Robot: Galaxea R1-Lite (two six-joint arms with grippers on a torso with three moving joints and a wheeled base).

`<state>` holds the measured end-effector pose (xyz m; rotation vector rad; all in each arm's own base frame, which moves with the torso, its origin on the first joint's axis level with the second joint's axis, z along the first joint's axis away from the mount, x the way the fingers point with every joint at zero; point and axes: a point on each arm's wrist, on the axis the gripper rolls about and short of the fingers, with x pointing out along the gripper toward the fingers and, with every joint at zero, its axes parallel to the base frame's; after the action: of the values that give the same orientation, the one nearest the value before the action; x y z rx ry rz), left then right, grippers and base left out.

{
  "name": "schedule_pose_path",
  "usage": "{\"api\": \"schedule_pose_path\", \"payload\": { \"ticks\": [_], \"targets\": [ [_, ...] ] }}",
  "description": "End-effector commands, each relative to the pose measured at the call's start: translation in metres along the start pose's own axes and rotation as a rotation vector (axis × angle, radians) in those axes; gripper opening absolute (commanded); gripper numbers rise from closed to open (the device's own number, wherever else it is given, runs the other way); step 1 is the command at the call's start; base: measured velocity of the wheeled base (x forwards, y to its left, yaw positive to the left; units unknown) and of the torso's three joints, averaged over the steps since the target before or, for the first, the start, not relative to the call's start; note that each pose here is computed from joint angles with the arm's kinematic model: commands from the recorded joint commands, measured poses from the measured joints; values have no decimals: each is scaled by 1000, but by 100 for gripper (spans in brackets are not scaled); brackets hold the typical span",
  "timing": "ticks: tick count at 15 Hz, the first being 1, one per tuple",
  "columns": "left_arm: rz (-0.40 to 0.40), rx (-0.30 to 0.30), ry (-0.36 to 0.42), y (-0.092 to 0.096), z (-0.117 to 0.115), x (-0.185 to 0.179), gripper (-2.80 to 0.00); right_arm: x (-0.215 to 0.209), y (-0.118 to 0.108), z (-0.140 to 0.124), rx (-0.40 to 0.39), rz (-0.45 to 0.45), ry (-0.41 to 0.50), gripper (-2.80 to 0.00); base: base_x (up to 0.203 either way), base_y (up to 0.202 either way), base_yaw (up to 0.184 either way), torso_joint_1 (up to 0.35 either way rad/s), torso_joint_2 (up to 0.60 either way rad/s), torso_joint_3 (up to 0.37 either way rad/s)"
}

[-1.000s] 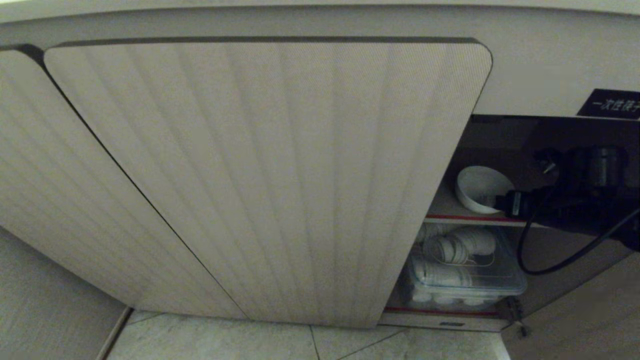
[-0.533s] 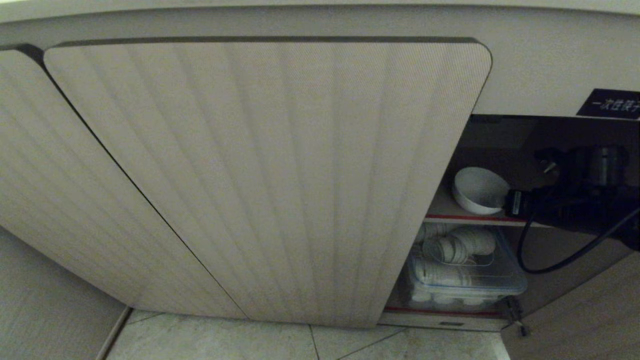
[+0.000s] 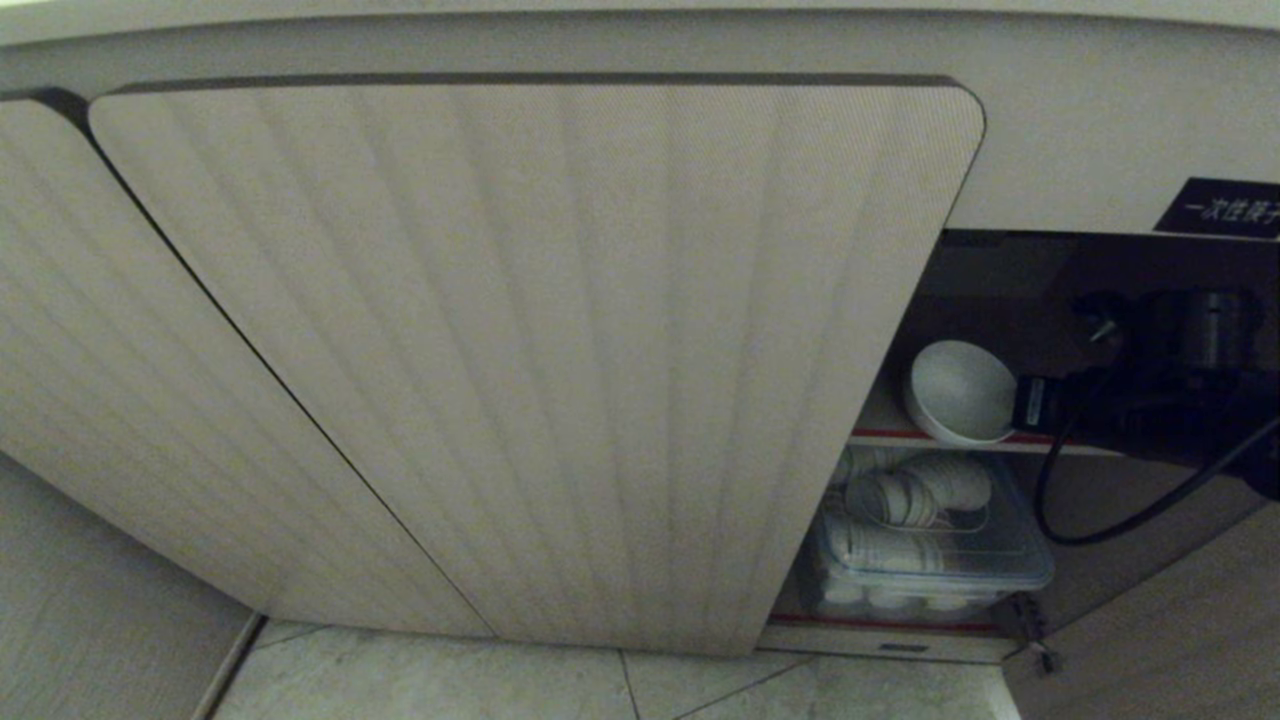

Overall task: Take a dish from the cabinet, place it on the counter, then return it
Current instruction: Take the bowl from the cabinet

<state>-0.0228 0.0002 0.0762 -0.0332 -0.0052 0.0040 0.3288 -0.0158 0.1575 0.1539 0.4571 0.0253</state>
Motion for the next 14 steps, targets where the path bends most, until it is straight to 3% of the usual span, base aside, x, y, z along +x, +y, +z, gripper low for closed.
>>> {"api": "schedule_pose_path", "payload": {
  "ticks": [1,14],
  "targets": [
    [1,-1,0,0,0,0,-280,0,0,-1,0,0,1,-280,0,0,0,0,0,0],
    [1,-1,-1,0,0,0,-280,-14,1,-6,23,8,-44,-280,0,0,0,0,0,0]
  ]
}}
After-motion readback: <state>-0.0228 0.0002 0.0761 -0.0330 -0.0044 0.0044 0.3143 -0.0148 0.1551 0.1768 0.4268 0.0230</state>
